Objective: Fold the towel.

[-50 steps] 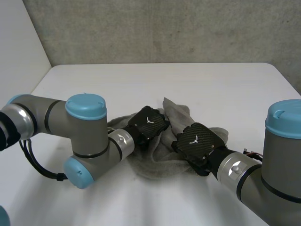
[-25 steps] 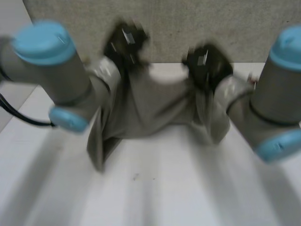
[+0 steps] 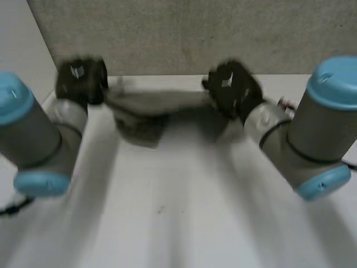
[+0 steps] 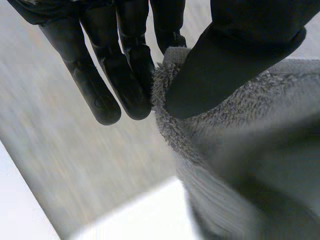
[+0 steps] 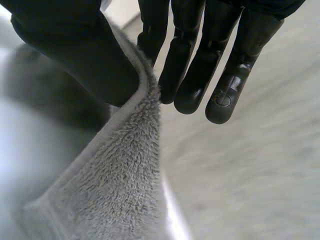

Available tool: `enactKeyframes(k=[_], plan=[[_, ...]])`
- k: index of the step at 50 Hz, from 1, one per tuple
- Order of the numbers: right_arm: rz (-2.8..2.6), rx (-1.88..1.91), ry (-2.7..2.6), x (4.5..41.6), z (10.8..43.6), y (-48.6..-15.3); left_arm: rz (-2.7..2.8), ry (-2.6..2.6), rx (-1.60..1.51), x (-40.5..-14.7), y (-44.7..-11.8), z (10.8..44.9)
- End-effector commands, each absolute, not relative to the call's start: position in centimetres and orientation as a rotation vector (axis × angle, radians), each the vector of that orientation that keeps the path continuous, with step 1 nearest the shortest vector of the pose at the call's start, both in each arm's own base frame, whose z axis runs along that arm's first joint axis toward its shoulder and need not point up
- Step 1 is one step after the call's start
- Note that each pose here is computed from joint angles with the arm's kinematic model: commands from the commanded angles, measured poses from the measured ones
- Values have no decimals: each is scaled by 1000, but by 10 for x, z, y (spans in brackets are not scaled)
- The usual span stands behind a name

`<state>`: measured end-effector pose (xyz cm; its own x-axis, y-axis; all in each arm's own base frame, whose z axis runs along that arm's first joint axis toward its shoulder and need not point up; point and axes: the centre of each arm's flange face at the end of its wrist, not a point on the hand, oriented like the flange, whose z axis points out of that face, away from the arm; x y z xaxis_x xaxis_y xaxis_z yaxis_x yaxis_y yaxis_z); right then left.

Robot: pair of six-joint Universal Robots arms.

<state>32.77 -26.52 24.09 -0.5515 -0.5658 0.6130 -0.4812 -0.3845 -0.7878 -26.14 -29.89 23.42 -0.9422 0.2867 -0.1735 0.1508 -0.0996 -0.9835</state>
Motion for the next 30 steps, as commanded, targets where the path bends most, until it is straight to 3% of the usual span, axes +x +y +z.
enactKeyframes(k=[1,8,20,30], plan=[[-1583,-1661,1988,313,161,-241,1851,-2356,-653,-248,-252,146],[-1509,-1663,2018,307,163,-229,1743,-2449,-676,-237,-236,142],[-1641,-1552,1972,303,208,-219,1870,-2227,-702,-244,-228,197],[-1752,-1371,1919,304,254,-216,1718,-2042,-870,-260,-211,199]])
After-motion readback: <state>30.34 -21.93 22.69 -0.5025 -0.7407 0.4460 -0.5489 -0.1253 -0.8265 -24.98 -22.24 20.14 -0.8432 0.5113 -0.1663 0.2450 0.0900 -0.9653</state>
